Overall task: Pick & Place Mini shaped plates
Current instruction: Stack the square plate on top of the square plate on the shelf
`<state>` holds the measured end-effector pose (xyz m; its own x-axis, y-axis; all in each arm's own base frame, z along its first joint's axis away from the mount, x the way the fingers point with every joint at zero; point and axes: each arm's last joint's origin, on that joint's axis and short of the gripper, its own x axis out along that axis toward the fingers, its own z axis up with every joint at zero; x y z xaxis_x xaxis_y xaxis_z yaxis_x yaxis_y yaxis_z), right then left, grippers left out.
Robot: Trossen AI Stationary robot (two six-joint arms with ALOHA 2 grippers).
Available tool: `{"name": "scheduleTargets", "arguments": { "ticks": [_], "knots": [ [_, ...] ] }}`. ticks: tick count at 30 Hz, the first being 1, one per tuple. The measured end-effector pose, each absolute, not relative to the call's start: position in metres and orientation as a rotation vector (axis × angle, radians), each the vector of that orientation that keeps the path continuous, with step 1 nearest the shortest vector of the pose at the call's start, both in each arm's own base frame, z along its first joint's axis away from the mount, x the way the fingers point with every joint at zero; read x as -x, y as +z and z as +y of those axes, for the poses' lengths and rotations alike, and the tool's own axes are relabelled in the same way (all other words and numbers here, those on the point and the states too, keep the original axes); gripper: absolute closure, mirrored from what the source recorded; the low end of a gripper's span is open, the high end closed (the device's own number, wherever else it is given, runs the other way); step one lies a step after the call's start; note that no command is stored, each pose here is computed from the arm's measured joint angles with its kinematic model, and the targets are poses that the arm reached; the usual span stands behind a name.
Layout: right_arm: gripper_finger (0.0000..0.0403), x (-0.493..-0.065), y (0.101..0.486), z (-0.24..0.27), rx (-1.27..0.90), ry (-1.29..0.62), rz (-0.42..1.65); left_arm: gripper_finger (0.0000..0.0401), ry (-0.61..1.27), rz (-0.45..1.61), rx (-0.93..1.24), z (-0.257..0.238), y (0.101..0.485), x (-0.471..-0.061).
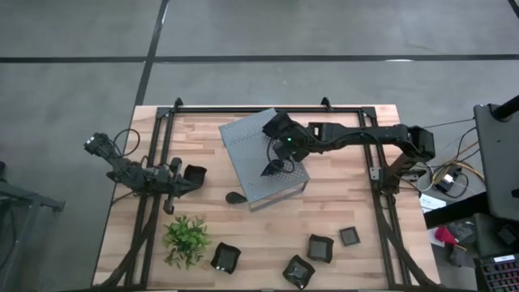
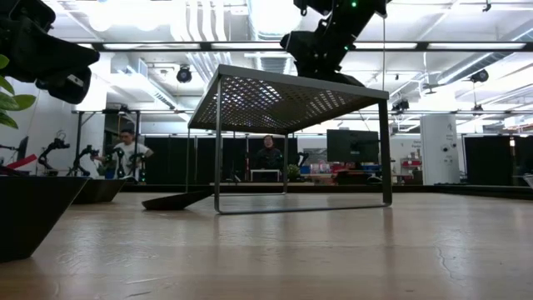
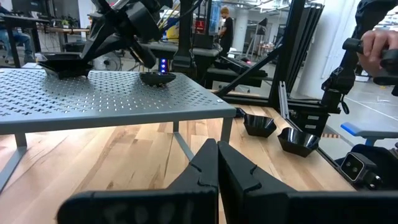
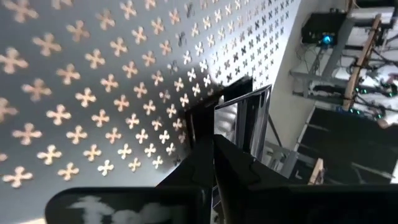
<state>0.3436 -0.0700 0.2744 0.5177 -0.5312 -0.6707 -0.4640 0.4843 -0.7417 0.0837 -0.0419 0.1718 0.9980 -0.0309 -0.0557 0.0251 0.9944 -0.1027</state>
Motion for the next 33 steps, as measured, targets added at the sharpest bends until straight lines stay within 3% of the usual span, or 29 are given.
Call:
{"name": "scheduleTargets", "arguments": {
  "ticks": [17, 25, 33],
  "knots": [
    [0.039, -0.344, 0.274, -0.07, 1.116, -0.055, 1.093, 0.0401, -0.028, 0.057, 0.102, -0.042, 0.172, -0.084],
    [0.0338, -0.344, 0.274, -0.069, 1.112, -0.041, 1.076, 0.0401, -0.028, 0.057, 0.102, -0.042, 0.172, -0.084],
    [0.0301, -0.339, 0.284, -0.059, 1.1, -0.186, 1.098, 0.0401, -0.028, 0.057, 0.102, -0.042, 0.172, -0.084]
  ]
}}
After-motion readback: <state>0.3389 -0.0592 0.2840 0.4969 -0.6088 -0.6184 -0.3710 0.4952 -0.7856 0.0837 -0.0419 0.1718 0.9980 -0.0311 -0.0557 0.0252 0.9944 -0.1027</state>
